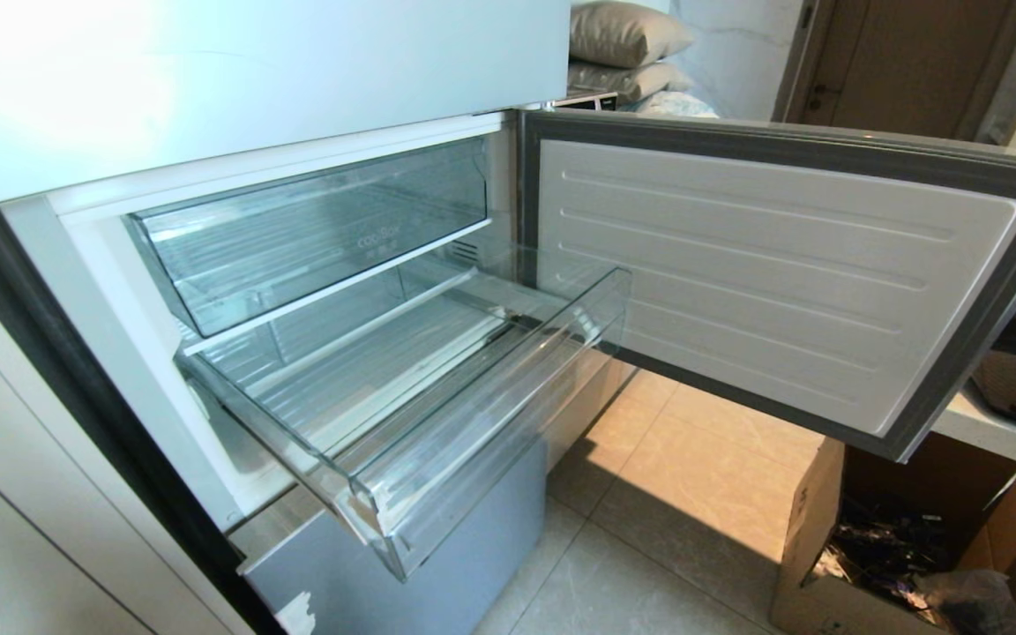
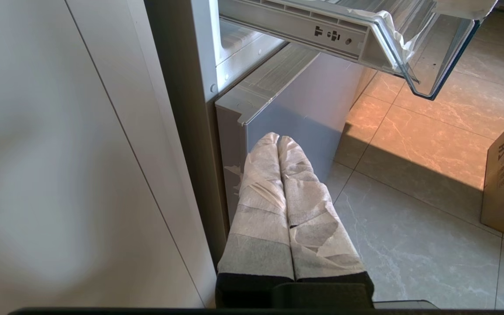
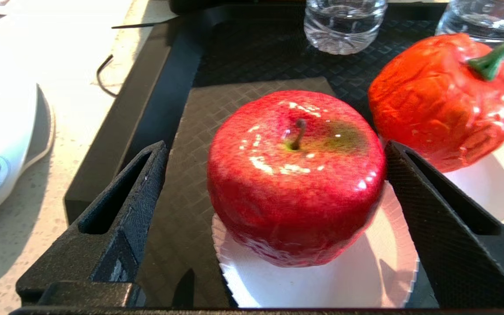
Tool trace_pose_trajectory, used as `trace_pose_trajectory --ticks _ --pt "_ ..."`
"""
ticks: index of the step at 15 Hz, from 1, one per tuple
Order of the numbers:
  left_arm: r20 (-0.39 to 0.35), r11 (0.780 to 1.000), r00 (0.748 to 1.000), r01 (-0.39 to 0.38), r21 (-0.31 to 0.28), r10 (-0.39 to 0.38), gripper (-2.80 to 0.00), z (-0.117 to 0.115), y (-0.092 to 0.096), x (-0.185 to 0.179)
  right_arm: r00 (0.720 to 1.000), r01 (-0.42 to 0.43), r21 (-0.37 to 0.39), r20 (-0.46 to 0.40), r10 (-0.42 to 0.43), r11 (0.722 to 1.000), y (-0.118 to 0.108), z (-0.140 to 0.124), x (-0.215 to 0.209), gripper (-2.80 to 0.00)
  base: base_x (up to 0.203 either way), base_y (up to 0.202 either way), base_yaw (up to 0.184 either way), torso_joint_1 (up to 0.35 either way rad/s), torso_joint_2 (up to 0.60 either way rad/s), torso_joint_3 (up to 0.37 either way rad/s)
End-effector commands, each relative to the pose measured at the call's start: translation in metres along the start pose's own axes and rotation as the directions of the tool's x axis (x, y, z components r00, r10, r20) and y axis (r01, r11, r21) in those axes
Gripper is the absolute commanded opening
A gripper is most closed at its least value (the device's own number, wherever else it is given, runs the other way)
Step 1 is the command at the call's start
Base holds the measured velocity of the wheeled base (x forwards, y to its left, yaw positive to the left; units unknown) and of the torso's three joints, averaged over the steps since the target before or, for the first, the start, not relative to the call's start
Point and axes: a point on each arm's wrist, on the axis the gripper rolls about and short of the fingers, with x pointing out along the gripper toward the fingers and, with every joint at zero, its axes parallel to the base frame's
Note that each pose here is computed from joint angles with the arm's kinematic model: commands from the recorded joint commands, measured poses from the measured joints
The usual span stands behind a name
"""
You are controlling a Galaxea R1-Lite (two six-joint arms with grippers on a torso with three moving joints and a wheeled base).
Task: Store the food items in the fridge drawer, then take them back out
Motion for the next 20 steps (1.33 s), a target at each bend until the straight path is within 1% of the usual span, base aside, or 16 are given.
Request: trace_pose_trajectory --ticks 1,15,16,20 --pt "0.0 1.0 1.0 0.0 0.0 0.0 -2.8 0.0 0.0 0.0 1.0 -0.001 0.0 0.003 0.001 1.0 0.0 0.0 -0.001 0.0 0.0 0.0 0.0 0.0 0.0 0.0" --pt "-0.001 1.0 1.0 0.0 0.0 0.0 -2.8 0.0 0.0 0.0 1.0 0.004 -0.002 -0.001 -0.004 1.0 -0.003 -0.006 0.008 0.0 0.0 0.0 0.0 0.0 0.0 0.0" --pt "0.0 1.0 1.0 0.0 0.0 0.0 -2.8 0.0 0.0 0.0 1.0 0.005 0.0 -0.002 -0.005 1.0 -0.003 -0.006 0.008 -2.8 0.0 0.0 0.0 0.0 0.0 0.0" --pt "0.0 1.0 1.0 0.0 0.0 0.0 -2.8 0.0 0.0 0.0 1.0 0.01 0.0 0.004 -0.01 1.0 -0.004 -0.005 0.009 -2.8 0.0 0.0 0.0 0.0 0.0 0.0"
